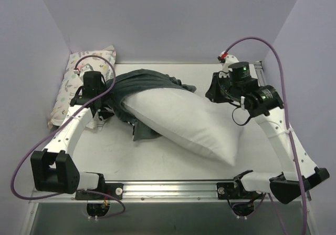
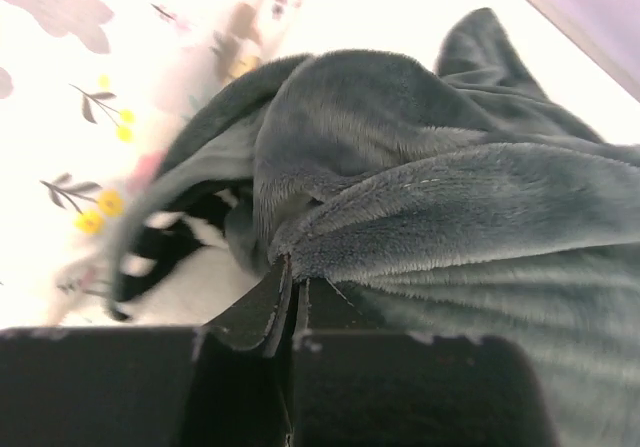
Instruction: Remove the pillowcase from the pillow
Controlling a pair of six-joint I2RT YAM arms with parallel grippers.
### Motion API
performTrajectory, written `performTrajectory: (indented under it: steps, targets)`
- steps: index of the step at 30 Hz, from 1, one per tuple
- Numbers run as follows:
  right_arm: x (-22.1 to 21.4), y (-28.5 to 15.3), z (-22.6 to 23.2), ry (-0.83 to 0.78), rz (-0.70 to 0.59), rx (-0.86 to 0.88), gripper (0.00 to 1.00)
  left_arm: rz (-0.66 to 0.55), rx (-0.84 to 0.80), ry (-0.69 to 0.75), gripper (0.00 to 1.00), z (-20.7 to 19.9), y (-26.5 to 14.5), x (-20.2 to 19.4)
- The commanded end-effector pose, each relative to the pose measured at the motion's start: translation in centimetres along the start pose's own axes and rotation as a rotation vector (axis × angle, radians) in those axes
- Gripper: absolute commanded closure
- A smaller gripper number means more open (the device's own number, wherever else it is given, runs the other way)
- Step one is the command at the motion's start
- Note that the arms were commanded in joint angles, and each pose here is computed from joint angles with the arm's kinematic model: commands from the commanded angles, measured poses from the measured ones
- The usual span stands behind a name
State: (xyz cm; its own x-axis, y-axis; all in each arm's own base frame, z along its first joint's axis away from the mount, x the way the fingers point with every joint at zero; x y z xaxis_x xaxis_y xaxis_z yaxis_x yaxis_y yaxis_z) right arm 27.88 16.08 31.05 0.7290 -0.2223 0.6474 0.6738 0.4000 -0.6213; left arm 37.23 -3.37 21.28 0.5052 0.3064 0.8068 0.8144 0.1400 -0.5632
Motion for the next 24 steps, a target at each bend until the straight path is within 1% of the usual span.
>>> performTrajectory:
  steps: [1,2,3,5,7,8,9,10,11,12,13,14,15,16,17,18,19,20,21,22,24]
  targets:
    - [3.4,-6.9,0.0,0.017,-0.203,0.001,1.00,-0.087,0.149,0.006,1.00,2.9,1.7,4.1]
    - [3.5,-7.5,0.1,0.018,-0.214,0.009,1.00,-0.066,0.153,0.014,1.00,2.8,2.4,3.8]
    - [3.4,-7.8,0.2,0.019,-0.215,0.015,1.00,-0.073,0.151,0.012,1.00,2.6,2.6,4.3]
    - [3.0,-8.4,0.5,0.016,-0.208,0.041,1.00,-0.047,0.116,0.012,1.00,2.1,3.5,4.2]
    - [2.2,-7.9,1.0,-0.012,-0.166,0.074,1.00,-0.030,0.060,0.020,1.00,0.8,3.5,3.9]
    - [1.3,-7.0,1.0,-0.031,-0.131,0.075,1.00,-0.038,0.048,0.022,1.00,0.4,3.4,3.9]
    - [0.6,-6.4,2.1,-0.079,-0.122,0.083,0.98,-0.048,0.037,0.026,1.00,0.0,3.2,3.9]
    - [0.0,-5.8,2.4,-0.137,-0.113,0.072,0.89,-0.039,0.033,0.034,1.00,0.0,3.1,3.3]
    - [-1.0,-4.9,2.7,-0.173,-0.097,0.062,0.63,-0.033,0.017,0.038,1.00,-0.4,2.9,3.0]
    - [-1.8,-4.6,4.6,-0.231,-0.112,0.089,0.49,-0.028,0.005,0.038,1.00,-0.6,2.8,2.6]
    - [-2.6,-3.8,5.5,-0.287,-0.098,0.096,0.32,-0.014,0.001,0.046,1.00,-0.6,2.8,1.8]
    - [-3.3,-3.5,6.4,-0.333,-0.099,0.098,0.25,-0.013,-0.003,0.048,1.00,-0.6,2.7,1.5]
    - [-5.0,-3.4,8.4,-0.415,-0.100,0.116,0.21,-0.021,-0.014,0.049,1.00,-0.7,2.3,1.5]
    - [-5.5,-2.4,8.7,-0.475,-0.132,0.042,0.17,-0.021,-0.024,0.053,1.00,-0.9,2.1,1.3]
    - [-6.1,-1.9,9.1,-0.550,-0.142,0.016,0.09,-0.021,-0.030,0.055,1.00,-0.8,1.8,0.9]
    - [-6.9,-1.2,9.7,-0.590,-0.146,0.007,0.06,-0.021,-0.040,0.058,1.00,-1.0,1.6,0.8]
    - [-8.9,-0.1,10.9,-0.665,-0.132,-0.004,0.02,-0.019,-0.051,0.059,1.00,-1.1,1.4,0.7]
    - [-9.7,0.8,11.8,-0.690,-0.136,0.003,0.00,-0.017,-0.061,0.066,1.00,-1.3,1.2,0.5]
    - [-10.6,1.8,12.1,-0.743,-0.124,-0.008,0.00,-0.018,-0.065,0.068,1.00,-1.4,1.2,0.5]
    - [-12.4,3.9,12.4,-0.800,-0.083,-0.044,0.00,-0.020,-0.079,0.071,1.00,-1.8,1.0,0.6]
    - [-13.8,5.9,12.2,-0.845,-0.054,-0.098,0.00,-0.017,-0.090,0.080,1.00,-2.2,0.8,0.6]
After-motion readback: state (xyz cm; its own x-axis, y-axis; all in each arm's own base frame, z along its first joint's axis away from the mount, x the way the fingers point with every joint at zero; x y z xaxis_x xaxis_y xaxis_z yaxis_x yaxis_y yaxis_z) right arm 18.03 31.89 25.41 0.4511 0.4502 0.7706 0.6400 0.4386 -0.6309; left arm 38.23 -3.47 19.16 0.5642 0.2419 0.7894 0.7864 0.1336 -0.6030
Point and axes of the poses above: each gripper's point midway between its finger pads, its own y axis out along the fingers, its own z axis along the line the jaws close on, x = y × z, the point moved 2 cm from there along -y, back along the fingers, and after that the axes turned 15 degrees about y, right-handed, at the moved point
